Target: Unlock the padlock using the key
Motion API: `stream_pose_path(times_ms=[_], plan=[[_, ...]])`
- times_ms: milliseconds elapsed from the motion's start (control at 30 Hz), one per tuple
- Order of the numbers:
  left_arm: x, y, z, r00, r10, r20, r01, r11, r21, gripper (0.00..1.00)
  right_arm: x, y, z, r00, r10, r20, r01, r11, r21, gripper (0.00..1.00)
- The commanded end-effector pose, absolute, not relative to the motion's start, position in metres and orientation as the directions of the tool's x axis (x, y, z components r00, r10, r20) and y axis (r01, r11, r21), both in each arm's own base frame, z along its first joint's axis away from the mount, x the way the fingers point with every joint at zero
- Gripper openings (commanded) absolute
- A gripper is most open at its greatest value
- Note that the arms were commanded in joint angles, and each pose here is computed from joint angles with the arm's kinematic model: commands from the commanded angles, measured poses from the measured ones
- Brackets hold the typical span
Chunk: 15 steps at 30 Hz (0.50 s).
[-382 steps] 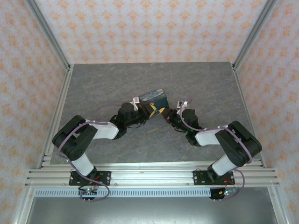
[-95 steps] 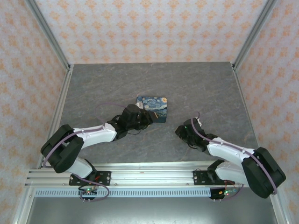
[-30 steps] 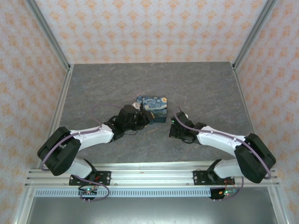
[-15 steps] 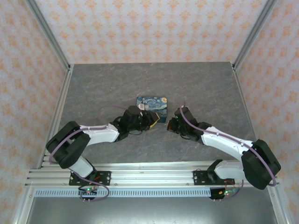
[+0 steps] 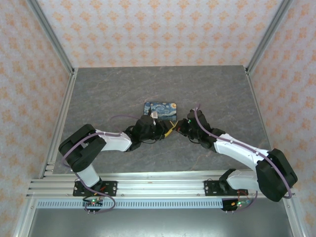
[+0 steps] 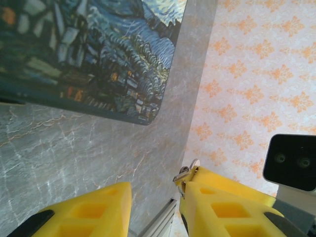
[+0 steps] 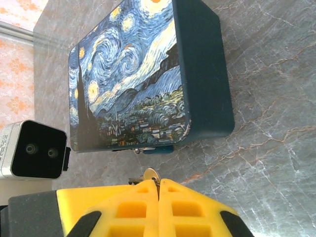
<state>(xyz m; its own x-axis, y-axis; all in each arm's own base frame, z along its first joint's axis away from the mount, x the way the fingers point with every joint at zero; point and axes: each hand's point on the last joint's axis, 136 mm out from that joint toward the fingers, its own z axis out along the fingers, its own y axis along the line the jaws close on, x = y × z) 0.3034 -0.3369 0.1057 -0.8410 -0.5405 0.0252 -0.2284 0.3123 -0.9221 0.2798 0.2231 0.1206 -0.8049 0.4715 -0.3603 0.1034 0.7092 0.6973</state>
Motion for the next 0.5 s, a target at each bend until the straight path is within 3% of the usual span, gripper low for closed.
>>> stream_pose_path(times_ms=[0,467], plan=[[0.316,-0.340,0.126,-0.814,-0.581,0.007,-0.191,0.255,-0.948,0.34,0.282,0.224,0.128,-0.793,0.494,-0.357,0.095,0.679,0.728,0.00],[0.329,-0.332,0.128,-0.761,-0.649,0.003,-0.188,0.215,-0.958,0.34,0.278,0.223,0.123,-0.794,0.504,-0.340,0.102,0.663,0.742,0.00]])
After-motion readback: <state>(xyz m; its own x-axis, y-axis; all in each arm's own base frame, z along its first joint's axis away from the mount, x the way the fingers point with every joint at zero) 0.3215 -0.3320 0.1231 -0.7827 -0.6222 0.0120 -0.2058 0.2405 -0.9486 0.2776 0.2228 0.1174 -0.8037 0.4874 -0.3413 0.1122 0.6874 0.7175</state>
